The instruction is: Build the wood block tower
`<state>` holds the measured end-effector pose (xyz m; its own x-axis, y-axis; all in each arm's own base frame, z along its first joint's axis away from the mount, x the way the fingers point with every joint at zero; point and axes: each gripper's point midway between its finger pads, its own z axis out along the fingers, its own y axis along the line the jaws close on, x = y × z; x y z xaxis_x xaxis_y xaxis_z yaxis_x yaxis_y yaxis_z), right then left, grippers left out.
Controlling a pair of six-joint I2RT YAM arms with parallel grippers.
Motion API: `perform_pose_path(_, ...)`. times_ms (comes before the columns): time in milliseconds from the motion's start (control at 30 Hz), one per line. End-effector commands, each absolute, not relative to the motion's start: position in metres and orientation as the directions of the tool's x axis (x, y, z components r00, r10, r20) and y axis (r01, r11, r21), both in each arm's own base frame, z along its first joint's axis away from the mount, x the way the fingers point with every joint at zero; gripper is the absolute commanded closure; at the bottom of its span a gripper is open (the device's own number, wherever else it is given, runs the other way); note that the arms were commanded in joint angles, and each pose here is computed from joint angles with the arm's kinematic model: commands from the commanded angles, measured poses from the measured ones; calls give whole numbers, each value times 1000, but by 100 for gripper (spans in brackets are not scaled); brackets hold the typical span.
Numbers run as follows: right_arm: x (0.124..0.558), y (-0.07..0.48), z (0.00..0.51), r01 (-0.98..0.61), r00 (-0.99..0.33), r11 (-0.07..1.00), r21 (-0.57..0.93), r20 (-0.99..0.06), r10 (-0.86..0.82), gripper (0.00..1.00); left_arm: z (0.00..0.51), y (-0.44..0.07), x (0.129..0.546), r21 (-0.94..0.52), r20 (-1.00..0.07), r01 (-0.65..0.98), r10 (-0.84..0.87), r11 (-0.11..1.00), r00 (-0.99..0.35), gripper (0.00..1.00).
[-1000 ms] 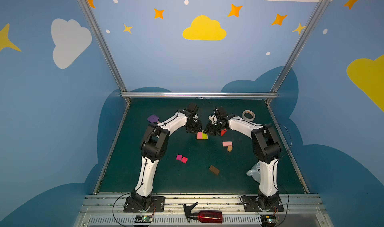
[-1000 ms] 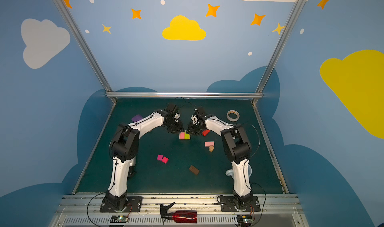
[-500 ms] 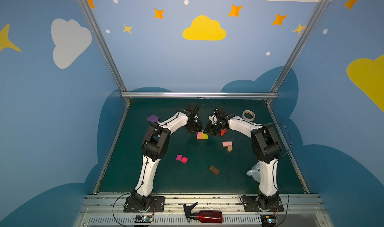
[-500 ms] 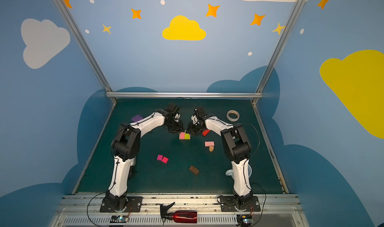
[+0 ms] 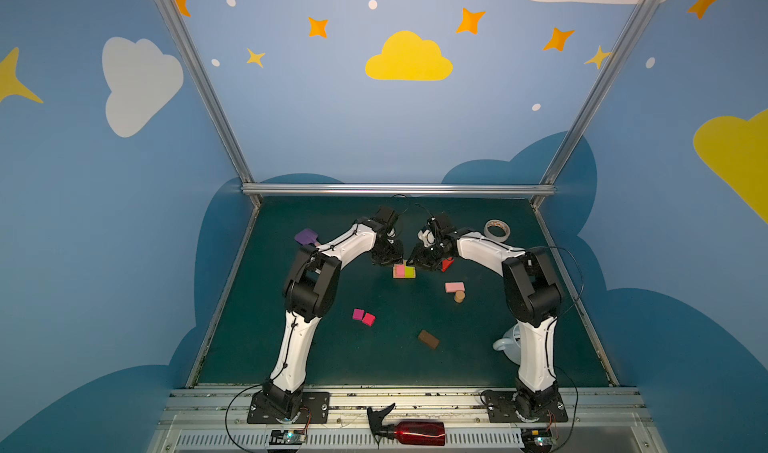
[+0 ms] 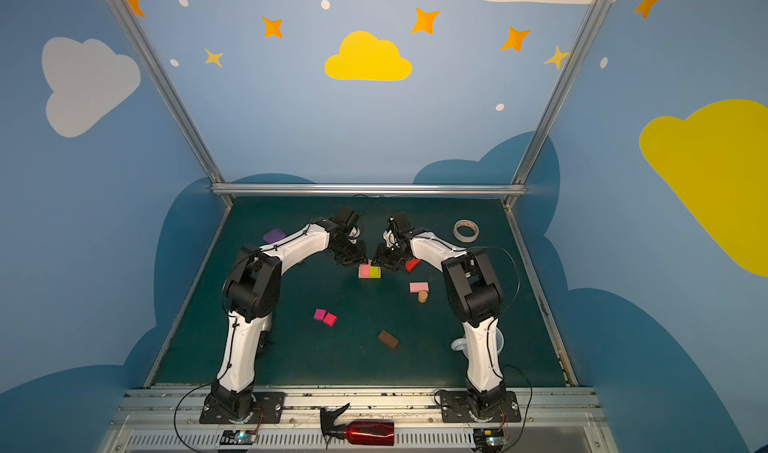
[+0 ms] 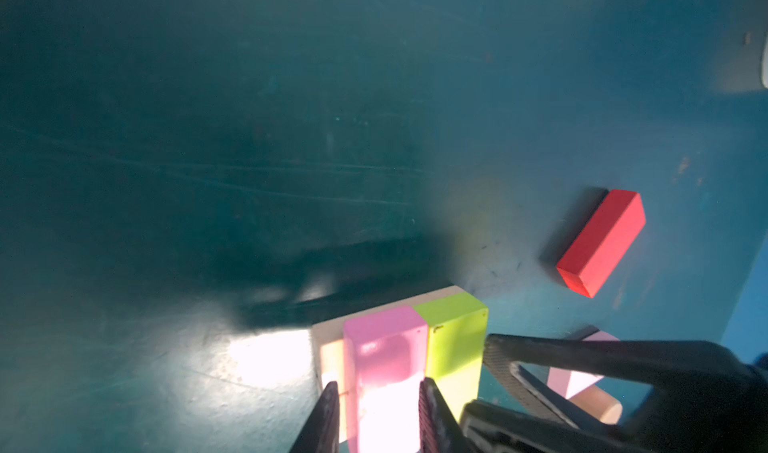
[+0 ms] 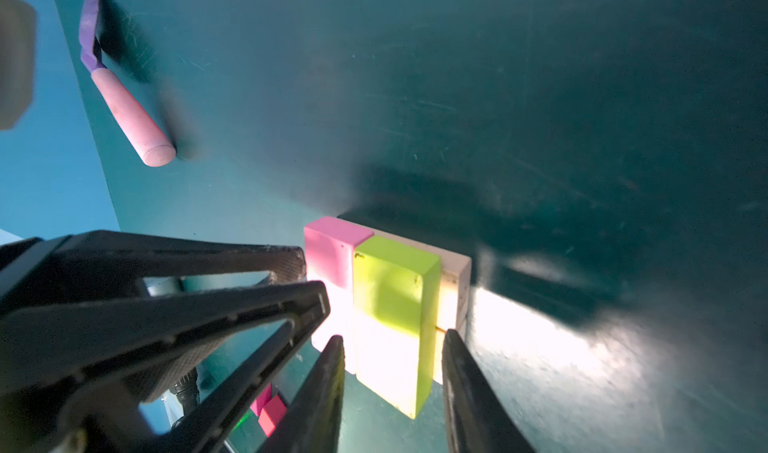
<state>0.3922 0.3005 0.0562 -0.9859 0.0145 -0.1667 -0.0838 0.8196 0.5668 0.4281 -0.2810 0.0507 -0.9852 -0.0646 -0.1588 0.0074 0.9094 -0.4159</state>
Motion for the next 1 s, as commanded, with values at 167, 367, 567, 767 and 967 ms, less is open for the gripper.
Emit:
perform_pose_path(167, 392, 276, 106, -116, -965, 839, 532, -260, 31, 59, 96, -268, 424, -387, -243, 32, -68, 922, -968, 66)
perform_pose_path(367, 372, 236, 112, -115, -960, 920, 375, -279, -6, 55, 121, -264, 419, -397, -295, 62, -64, 916, -953, 66)
perform_pose_path(567, 346, 198, 100, -84, -965, 970, 230, -262, -21, 43, 134, -256, 409, -386, -330, 70, -67, 920, -942, 65)
perform_pose_path(767, 331, 186, 83, -52, -971, 980, 193, -237, -5, 31, 143, -250, 398, -384, -348, 76, -69, 920, -935, 63)
perform_pose_path(967, 320, 181, 62, -37, -980, 990, 137, -198, -9, 27, 146, -238, 394, -346, -376, 69, -71, 936, -924, 63)
